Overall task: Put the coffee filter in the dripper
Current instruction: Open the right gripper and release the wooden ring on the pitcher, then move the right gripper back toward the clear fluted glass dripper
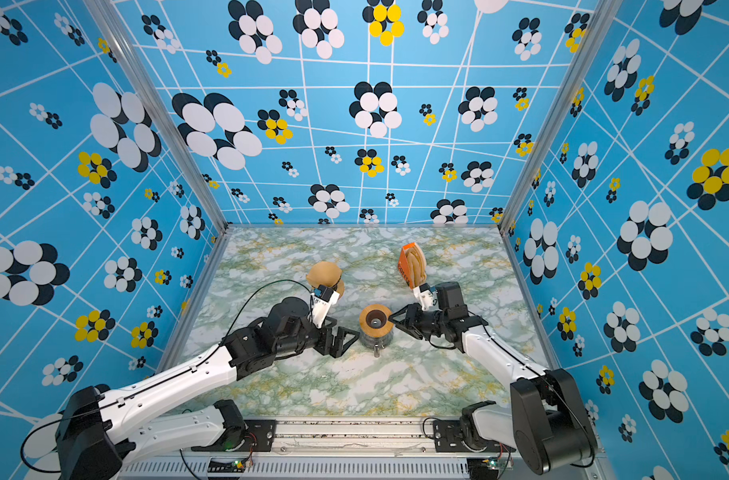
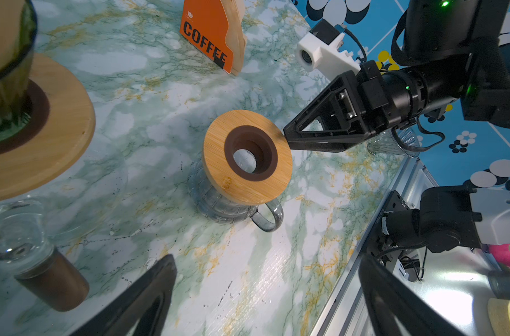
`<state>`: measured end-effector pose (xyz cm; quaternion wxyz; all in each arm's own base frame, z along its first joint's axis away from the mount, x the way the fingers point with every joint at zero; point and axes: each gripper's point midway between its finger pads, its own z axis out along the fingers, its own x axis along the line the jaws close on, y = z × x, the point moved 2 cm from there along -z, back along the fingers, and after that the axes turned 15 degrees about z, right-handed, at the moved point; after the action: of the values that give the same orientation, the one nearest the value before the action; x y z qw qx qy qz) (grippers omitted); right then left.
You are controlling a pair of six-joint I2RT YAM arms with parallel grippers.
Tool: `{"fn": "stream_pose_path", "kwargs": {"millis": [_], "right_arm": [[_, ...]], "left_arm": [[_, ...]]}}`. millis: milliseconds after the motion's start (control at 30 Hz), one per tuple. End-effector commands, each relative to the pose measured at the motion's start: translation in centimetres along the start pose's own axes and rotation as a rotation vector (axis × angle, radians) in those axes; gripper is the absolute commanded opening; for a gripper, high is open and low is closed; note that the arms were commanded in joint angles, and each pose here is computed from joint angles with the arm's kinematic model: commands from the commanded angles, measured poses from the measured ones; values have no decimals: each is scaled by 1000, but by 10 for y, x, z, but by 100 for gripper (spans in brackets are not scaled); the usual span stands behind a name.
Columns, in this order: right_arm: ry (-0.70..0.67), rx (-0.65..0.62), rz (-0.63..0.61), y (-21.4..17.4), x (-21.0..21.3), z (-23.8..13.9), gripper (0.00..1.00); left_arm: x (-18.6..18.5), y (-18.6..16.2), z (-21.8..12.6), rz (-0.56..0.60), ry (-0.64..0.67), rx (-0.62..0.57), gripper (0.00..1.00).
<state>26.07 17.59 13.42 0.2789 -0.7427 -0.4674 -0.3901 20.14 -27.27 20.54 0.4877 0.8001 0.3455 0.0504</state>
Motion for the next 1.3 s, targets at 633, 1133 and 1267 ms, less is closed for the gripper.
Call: {"fn": "stream_pose_path", "kwargs": {"millis": [633, 1133, 1267], "right_arm": [[-435, -300, -201, 4, -22, -78, 51], [-753, -496, -128, 9, -52, -136, 56], [-835, -516, -130, 9, -57, -149, 57]], "left_arm": [[-15, 18, 12, 1, -103, -62, 99], [-39, 30, 21, 44, -222, -75, 99], [-39, 30, 24, 48, -226, -90, 99]]}}
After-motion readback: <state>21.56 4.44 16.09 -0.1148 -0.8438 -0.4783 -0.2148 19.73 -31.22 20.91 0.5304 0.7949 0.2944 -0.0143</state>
